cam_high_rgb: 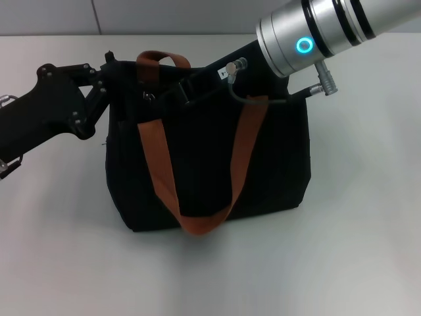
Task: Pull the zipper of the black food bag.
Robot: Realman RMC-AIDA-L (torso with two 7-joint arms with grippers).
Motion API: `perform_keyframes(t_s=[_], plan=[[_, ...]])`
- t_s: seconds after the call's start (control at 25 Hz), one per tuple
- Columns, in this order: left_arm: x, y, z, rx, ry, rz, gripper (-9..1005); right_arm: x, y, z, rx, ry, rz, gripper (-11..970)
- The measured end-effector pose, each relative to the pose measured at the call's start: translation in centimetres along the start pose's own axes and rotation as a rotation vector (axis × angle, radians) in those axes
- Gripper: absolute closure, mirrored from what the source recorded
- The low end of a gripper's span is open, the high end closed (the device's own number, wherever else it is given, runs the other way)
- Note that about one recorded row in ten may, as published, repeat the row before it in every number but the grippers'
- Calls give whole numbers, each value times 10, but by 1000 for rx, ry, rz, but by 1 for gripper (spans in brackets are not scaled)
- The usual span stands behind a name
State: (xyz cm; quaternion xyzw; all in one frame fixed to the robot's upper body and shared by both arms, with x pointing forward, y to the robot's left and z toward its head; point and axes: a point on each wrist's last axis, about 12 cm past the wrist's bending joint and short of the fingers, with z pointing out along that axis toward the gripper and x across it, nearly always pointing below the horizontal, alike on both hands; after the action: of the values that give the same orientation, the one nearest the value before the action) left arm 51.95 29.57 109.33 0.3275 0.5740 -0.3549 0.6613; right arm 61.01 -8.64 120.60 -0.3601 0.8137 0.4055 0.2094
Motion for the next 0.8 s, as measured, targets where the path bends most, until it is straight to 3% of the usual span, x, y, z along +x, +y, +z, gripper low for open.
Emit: perform_keyframes(t_s=[0.28, 0.8], plan=[[0, 0, 0, -1, 0, -1, 975, 0, 0, -6, 28, -4, -2, 960], [0, 0, -3, -16, -5, -4, 975, 0, 3, -13, 106, 8, -15, 960]])
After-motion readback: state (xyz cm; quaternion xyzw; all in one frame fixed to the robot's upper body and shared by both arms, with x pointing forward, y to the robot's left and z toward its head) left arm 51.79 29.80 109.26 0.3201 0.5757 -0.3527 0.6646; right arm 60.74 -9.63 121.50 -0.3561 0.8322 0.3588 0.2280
